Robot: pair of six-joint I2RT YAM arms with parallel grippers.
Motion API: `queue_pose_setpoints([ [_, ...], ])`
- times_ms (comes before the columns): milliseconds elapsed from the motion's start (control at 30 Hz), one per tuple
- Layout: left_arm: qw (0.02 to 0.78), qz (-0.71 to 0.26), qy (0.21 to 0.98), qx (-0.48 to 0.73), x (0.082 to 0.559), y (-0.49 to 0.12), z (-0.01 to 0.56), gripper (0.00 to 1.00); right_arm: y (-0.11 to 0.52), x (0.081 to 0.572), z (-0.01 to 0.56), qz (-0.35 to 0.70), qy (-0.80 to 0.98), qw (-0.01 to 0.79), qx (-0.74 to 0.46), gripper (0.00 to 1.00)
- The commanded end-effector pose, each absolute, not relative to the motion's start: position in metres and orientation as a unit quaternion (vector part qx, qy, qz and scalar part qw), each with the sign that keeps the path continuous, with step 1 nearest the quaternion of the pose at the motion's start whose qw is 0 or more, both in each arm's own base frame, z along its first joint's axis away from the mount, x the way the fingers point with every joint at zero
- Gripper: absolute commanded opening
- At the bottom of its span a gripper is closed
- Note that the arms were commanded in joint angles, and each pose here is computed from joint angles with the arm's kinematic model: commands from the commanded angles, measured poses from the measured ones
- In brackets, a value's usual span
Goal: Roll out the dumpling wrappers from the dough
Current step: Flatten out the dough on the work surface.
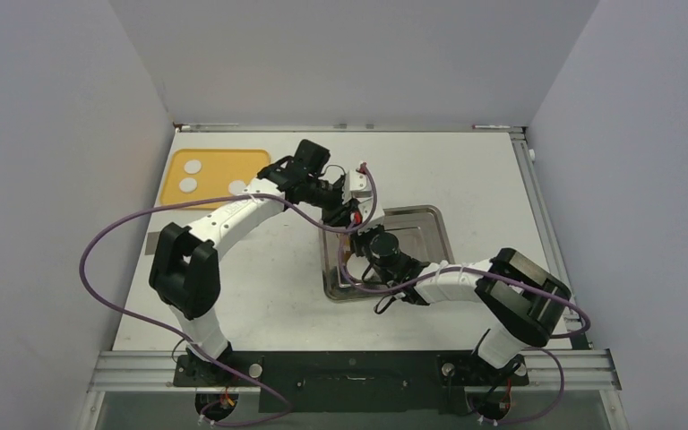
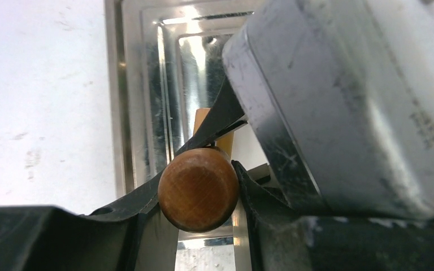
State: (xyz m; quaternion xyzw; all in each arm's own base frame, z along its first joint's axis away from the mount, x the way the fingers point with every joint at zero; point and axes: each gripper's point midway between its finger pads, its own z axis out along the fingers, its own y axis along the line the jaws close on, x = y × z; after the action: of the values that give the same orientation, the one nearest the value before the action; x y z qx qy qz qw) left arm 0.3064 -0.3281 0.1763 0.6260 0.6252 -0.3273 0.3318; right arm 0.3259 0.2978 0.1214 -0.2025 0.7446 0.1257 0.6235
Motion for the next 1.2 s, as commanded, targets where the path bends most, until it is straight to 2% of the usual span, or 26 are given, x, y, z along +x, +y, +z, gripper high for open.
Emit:
queue_pose_setpoints([
  [0,0.243,-0.389,0.588,0.666,0.228,-0.366,0.133,0.00,0.294,0.302,0.060,0.064,0.753,0.558,-0.343,0.08],
  [233,0.208,-0.392,0.616,0.650,0.220,-0.361,0.086,0.00,0.269,0.274,-0.001,0.045,0.796,0.490,-0.354,0.08],
  [533,0.150,-0.411,0.643,0.628,0.179,-0.331,0.053,0.00,0.259,0.225,-0.034,0.074,0.831,0.434,-0.339,0.08],
  [733,0.144,-0.401,0.647,0.632,0.175,-0.325,0.049,0.00,0.262,0.205,-0.043,0.074,0.835,0.424,-0.342,0.08],
  [933,0.146,-0.395,0.648,0.634,0.182,-0.330,0.043,0.00,0.261,0.210,-0.055,0.072,0.839,0.427,-0.328,0.08],
  [1033,0.158,-0.380,0.650,0.639,0.200,-0.338,0.044,0.00,0.258,0.230,-0.057,0.065,0.843,0.434,-0.312,0.08],
  [1167,0.200,-0.360,0.640,0.649,0.230,-0.357,0.073,0.00,0.268,0.271,-0.033,0.061,0.832,0.470,-0.287,0.08],
])
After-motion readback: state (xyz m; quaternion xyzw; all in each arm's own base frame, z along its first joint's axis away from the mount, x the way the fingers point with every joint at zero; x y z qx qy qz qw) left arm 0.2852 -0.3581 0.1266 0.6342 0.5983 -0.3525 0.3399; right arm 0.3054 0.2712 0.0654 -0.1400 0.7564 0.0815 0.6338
